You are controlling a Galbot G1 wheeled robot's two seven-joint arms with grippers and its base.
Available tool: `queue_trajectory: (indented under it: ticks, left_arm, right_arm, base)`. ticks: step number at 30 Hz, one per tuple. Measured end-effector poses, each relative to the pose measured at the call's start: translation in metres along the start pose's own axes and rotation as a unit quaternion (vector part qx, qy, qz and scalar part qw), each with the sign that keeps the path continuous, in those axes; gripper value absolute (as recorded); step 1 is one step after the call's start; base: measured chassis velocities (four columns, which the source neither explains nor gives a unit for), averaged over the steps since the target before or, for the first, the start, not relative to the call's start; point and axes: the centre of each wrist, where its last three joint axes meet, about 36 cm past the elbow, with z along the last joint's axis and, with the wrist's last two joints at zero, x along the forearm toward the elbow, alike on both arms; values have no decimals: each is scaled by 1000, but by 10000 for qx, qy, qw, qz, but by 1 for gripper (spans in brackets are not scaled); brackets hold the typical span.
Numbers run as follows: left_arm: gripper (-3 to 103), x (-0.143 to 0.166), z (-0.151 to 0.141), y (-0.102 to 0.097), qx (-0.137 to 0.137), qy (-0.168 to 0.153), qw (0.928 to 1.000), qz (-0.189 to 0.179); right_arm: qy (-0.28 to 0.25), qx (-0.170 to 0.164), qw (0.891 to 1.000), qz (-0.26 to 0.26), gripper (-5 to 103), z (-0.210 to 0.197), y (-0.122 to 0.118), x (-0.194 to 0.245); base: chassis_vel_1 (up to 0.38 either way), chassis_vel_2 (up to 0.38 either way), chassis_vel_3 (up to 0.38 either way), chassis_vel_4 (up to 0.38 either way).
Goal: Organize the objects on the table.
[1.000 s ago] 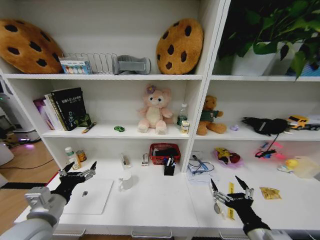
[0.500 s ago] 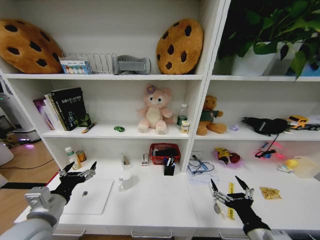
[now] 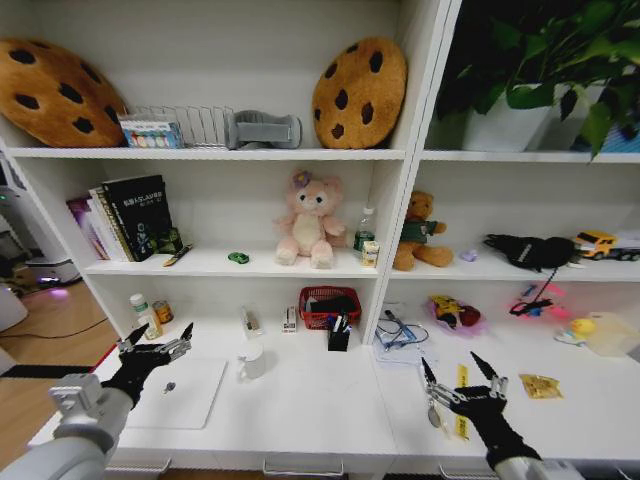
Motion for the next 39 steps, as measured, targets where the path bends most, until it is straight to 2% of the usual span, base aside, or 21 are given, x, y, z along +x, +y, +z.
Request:
queue_trajectory:
  ticks: [26,39]
  left_arm:
    - [100,0,0,0,0,0,10000,0]
    - [100,0,0,0,0,0,10000,0]
  right_arm:
    - [2,0,10000,1,100,0,0,0]
    - [3,1,10000,1,100,0,0,0]
  base:
    - [-2,-2,2,2]
    - [-139,-190,132,187]
